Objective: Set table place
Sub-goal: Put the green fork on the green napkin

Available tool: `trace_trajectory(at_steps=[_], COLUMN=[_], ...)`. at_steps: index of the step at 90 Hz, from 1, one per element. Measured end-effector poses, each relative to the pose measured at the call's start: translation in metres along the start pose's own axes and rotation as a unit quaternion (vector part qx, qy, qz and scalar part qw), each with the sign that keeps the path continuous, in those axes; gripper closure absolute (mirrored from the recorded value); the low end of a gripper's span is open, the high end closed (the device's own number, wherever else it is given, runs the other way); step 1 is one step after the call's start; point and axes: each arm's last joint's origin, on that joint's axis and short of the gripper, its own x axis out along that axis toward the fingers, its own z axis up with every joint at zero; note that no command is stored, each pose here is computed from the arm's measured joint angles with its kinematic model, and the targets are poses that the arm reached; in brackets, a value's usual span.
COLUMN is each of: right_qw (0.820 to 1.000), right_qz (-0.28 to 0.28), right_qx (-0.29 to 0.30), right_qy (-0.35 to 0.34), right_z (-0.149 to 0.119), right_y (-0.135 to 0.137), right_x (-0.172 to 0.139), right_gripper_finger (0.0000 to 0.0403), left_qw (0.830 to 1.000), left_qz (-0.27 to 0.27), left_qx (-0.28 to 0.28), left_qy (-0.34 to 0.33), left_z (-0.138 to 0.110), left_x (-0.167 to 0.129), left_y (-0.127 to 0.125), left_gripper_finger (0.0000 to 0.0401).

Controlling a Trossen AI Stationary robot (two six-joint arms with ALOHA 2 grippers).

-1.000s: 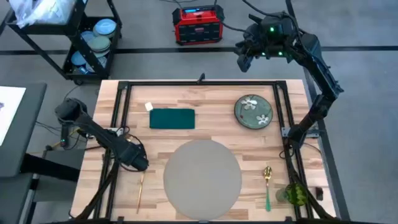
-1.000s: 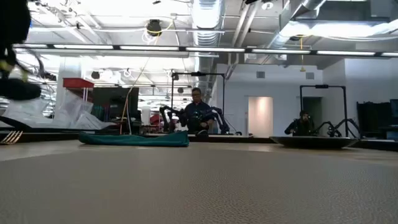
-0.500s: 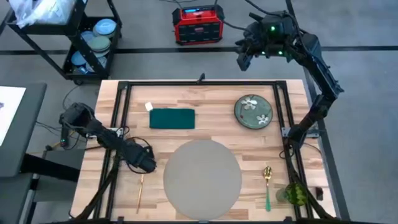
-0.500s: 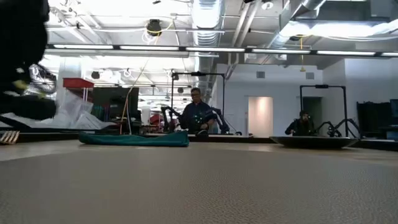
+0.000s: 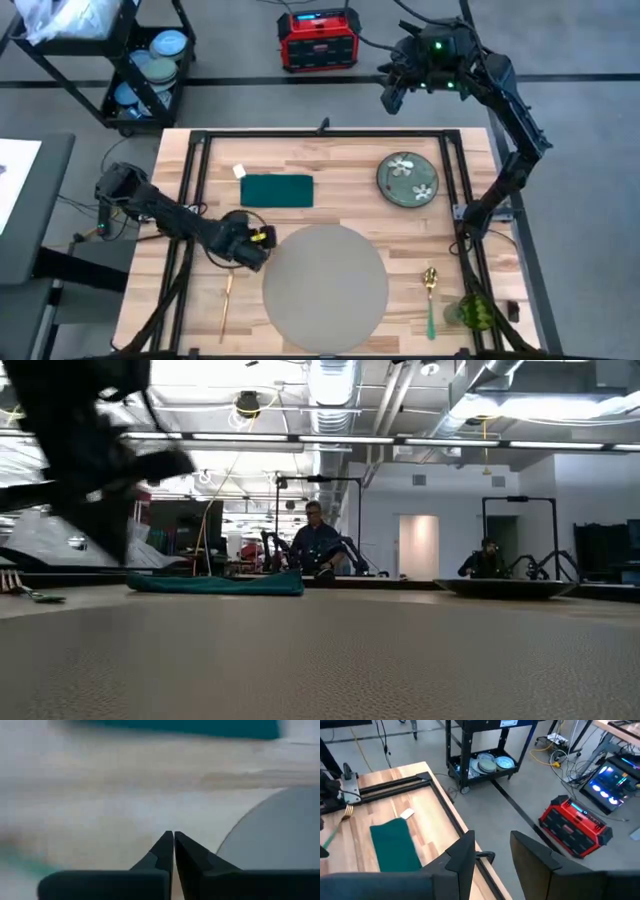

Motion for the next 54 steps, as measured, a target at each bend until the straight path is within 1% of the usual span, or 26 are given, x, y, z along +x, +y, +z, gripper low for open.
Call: trace_trajectory(at_steps=[4, 7, 10, 12, 14, 16, 20, 24, 26, 29, 35, 37, 40, 46, 50, 54], right_qw=[1.000, 1.000, 1.000, 1.000, 1.000, 1.000, 0.999, 0.999, 0.999, 0.999, 0.999, 0.999, 0.999, 0.998, 0.998, 0.997], right_qz=[0.001, 0.001, 0.002, 0.002, 0.001, 0.000, -0.003, -0.003, -0.003, -0.003, 0.000, 0.000, 0.003, 0.006, 0.007, 0.006], right_qx=[-0.007, -0.013, -0.019, -0.022, -0.023, -0.024, -0.028, -0.029, -0.029, -0.029, -0.029, -0.030, -0.030, -0.030, -0.023, -0.015], right_qy=[0.004, 0.006, 0.010, 0.013, 0.015, 0.015, 0.016, 0.019, 0.020, 0.023, 0.033, 0.036, 0.042, 0.057, 0.065, 0.069], right_z=[-0.001, -0.001, -0.002, -0.003, -0.003, -0.003, -0.004, -0.004, -0.004, -0.005, -0.007, -0.007, -0.009, -0.012, -0.013, -0.014], right_y=[0.000, 0.000, 0.000, 0.000, -0.001, -0.002, -0.003, -0.004, -0.004, -0.004, -0.003, -0.003, -0.003, -0.002, -0.002, -0.002], right_x=[0.000, 0.000, 0.000, 0.000, 0.000, 0.000, 0.000, 0.000, 0.000, 0.000, 0.000, 0.000, 0.000, 0.000, -0.001, -0.001], right_gripper_finger=[0.0290, 0.0290, 0.0290, 0.0290, 0.0290, 0.0290, 0.0290, 0.0290, 0.0290, 0.0290, 0.0290, 0.0290, 0.0290, 0.0290, 0.0290, 0.0290], left_qw=[0.998, 0.991, 0.978, 0.965, 0.947, 0.926, 0.875, 0.824, 0.803, 0.780, 0.747, 0.739, 0.736, 0.743, 0.748, 0.751], left_qz=[0.000, 0.007, 0.017, 0.024, 0.029, 0.032, 0.030, 0.022, 0.016, 0.003, -0.034, -0.045, -0.060, -0.104, -0.134, -0.152], left_qx=[0.070, 0.136, 0.210, 0.262, 0.319, 0.375, 0.479, 0.560, 0.588, 0.618, 0.652, 0.657, 0.657, 0.642, 0.633, 0.627], left_qy=[-0.008, -0.009, 0.000, 0.011, 0.024, 0.037, 0.063, 0.081, 0.091, 0.102, 0.128, 0.139, 0.152, 0.160, 0.151, 0.140], left_z=[0.008, 0.013, 0.018, 0.022, 0.024, 0.027, 0.032, 0.034, 0.036, 0.038, 0.041, 0.042, 0.044, 0.048, 0.051, 0.054], left_x=[-0.002, -0.003, -0.005, -0.006, -0.006, -0.006, -0.007, -0.007, -0.007, -0.007, -0.006, -0.006, -0.007, -0.009, -0.012, -0.017], left_y=[-0.007, -0.010, -0.012, -0.013, -0.014, -0.015, -0.016, -0.016, -0.015, -0.014, -0.009, -0.006, 0.000, 0.013, 0.022, 0.034], left_gripper_finger=[0.0401, 0.0401, 0.0401, 0.0401, 0.0401, 0.0401, 0.0401, 0.0401, 0.0401, 0.0401, 0.0401, 0.0401, 0.0401, 0.0401, 0.0401, 0.0401])
